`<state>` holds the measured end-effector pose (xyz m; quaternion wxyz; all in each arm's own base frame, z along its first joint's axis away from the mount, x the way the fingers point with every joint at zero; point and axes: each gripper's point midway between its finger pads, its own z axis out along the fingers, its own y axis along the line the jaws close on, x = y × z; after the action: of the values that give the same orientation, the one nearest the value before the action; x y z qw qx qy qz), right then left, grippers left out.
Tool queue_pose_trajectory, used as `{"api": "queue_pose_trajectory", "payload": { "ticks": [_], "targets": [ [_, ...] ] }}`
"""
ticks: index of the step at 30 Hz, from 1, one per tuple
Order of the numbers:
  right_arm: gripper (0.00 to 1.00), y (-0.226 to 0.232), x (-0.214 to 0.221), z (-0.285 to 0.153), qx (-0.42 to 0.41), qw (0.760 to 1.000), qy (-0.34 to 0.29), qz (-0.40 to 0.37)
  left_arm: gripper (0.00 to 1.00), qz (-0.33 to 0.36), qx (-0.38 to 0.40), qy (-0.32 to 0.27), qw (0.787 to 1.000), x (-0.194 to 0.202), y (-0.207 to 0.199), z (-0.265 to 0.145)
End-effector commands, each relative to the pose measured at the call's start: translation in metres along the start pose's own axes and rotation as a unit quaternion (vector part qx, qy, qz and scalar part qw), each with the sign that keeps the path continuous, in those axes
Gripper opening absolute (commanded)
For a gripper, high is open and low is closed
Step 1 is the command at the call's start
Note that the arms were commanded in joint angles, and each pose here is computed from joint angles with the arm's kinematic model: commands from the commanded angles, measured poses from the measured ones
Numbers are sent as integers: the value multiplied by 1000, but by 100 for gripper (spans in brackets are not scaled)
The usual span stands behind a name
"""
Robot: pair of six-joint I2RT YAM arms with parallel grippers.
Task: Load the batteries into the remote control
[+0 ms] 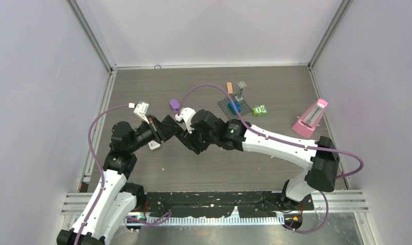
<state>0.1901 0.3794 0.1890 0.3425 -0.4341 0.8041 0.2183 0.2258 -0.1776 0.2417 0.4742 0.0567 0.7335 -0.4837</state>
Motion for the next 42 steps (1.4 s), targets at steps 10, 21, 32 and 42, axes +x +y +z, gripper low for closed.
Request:
{"api": "queue_pose_trajectory", "payload": {
  "ticks": [10,21,32,42],
  "targets": [
    [39,3,-21,-4,4,1000,-24,-13,0,33,36,-11,999,-16,-22,-1],
    [39,2,-23,-1,7,1000,-22,-12,0,33,59,4,998,-12,-28,0],
    [40,3,-23,4,6,1000,-17,-4,0,17,51,-4,999,-14,-25,1],
    [43,-2,-20,11,25,1000,-7,9,0,6,55,-2,998,-13,-26,2]
  ]
}}
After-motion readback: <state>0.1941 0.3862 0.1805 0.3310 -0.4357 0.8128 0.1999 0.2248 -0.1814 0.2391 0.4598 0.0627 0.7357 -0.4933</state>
